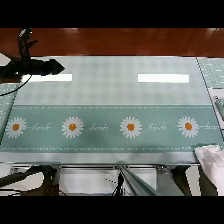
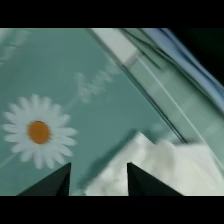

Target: Fold the shirts.

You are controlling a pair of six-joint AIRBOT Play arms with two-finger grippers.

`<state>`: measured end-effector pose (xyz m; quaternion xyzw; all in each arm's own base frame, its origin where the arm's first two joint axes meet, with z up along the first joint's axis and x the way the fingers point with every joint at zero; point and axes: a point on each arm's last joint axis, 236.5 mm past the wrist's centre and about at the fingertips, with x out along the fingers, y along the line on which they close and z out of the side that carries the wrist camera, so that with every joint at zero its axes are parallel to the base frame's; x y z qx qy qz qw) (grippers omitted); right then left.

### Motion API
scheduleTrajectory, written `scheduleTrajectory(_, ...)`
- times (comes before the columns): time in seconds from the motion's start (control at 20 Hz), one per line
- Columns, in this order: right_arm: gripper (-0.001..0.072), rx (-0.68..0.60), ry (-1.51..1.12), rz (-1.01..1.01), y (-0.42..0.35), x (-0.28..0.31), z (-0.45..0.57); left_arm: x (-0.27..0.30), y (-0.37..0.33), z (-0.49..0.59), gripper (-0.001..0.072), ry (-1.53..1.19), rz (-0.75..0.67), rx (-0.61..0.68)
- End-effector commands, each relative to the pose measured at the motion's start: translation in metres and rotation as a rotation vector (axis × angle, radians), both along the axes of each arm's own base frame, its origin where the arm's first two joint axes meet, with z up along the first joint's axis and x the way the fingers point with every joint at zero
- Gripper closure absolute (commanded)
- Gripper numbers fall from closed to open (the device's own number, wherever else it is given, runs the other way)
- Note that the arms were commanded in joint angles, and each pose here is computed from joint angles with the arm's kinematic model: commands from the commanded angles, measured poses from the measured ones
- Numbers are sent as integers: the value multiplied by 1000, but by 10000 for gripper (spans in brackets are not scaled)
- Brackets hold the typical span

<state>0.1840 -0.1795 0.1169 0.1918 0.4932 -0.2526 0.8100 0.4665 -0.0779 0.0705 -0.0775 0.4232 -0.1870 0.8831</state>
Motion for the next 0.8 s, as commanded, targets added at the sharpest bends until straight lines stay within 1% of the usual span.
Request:
scheduleTrajectory(0.0, 281, 48, -170, 356, 77, 95, 14, -29, 10, 0, 251, 55, -41, 321)
scheduleTrajectory(0.05, 264, 23, -157, 442, 96, 112, 9, -39, 4, 0, 212, 80, -56, 382)
scheduleTrajectory(0.1, 136, -18, -152, 523, 115, 132, 4, -47, -7, -2, -13, 101, -70, 399)
scheduleTrajectory(0.15, 99, -73, -151, 587, 131, 150, 0, -56, -23, -5, -13, 124, -93, 398)
scheduleTrajectory(0.25, 99, -201, -129, 681, 155, 179, -12, -67, -49, -9, -13, 140, -147, 398)
scheduleTrajectory(0.35, 102, -254, -54, 747, 173, 186, -32, -73, -63, -10, -13, 147, -157, 388)
scheduleTrajectory(0.45, 104, -230, 32, 800, 190, 179, -54, -74, -64, -10, -13, 149, -136, 395)
scheduleTrajectory(0.6, 104, -169, 135, 781, 194, 160, -71, -67, -46, -8, -13, 140, -52, 450)
scheduleTrajectory(0.7, 104, -174, 157, 777, 191, 156, -72, -60, -39, -3, -9, 126, 40, 432)
scheduleTrajectory(0.75, 105, -173, 159, 777, 191, 155, -72, -57, -41, -1, -9, 112, 52, 418)
